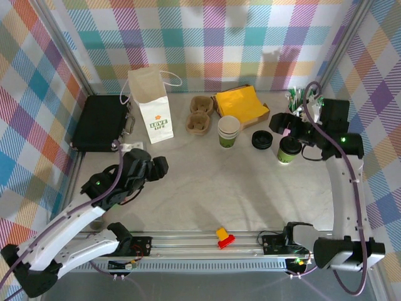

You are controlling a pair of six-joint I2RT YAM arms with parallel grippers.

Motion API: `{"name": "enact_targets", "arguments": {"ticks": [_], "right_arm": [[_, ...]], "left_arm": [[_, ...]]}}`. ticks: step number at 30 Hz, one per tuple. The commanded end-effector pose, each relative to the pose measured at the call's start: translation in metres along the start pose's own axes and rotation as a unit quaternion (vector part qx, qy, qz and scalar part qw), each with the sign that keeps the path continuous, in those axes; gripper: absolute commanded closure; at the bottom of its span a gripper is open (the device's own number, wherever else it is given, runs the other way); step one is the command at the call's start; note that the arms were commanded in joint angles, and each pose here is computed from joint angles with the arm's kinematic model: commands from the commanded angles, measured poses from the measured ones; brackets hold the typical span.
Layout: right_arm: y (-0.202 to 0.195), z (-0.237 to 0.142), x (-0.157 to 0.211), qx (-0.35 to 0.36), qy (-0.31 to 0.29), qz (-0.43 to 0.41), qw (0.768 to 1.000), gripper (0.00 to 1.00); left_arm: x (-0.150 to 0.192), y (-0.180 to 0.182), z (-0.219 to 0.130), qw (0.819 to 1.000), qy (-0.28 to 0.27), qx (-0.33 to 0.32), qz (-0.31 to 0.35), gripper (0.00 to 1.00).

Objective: Pack the takeout coffee

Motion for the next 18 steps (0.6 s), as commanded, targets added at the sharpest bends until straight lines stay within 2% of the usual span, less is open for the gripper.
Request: {"name": "enact_targets", "arguments": {"ticks": [1, 4, 9, 15, 18], "right_arm": [[0.018, 0.010, 0.007, -0.191, 0.036, 0.029, 0.980, 0.01], [0.016, 0.016, 0.017, -0.238, 0.057, 0.055, 0.968, 0.01], [0.002, 0.027, 0.039, -0.240, 0.058, 0.045, 0.968, 0.01], [-0.021, 0.047, 0.073, -0.224, 0.039, 0.037, 0.973, 0.03], [-0.031, 0.057, 0.093, -0.191, 0.027, 0.016, 0.981, 0.03]], "left_arm": [[-0.015, -0.022, 0.009, 0.999, 0.003, 0.041, 0.010, 0.26], [-0.019, -0.041, 0.031, 0.998, 0.028, 0.050, 0.025, 0.29], [-0.028, -0.069, 0.072, 0.996, 0.052, 0.042, 0.056, 0.30], [-0.041, -0.094, 0.131, 0.991, 0.040, -0.022, 0.122, 0.32], [-0.050, -0.104, 0.158, 0.989, 0.033, -0.046, 0.137, 0.35]]}}
Point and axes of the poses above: each hand's point on the last joint's axis, 136 mm out from that joint toward the fingers, its own z axis out along the fingers, its own y axis along the line the jaws close on, x = y × z, the point moved 9 cm from there along -z, back along the fingers, and after that the axes turned 3 degrees about z, right-handed, at the moved point
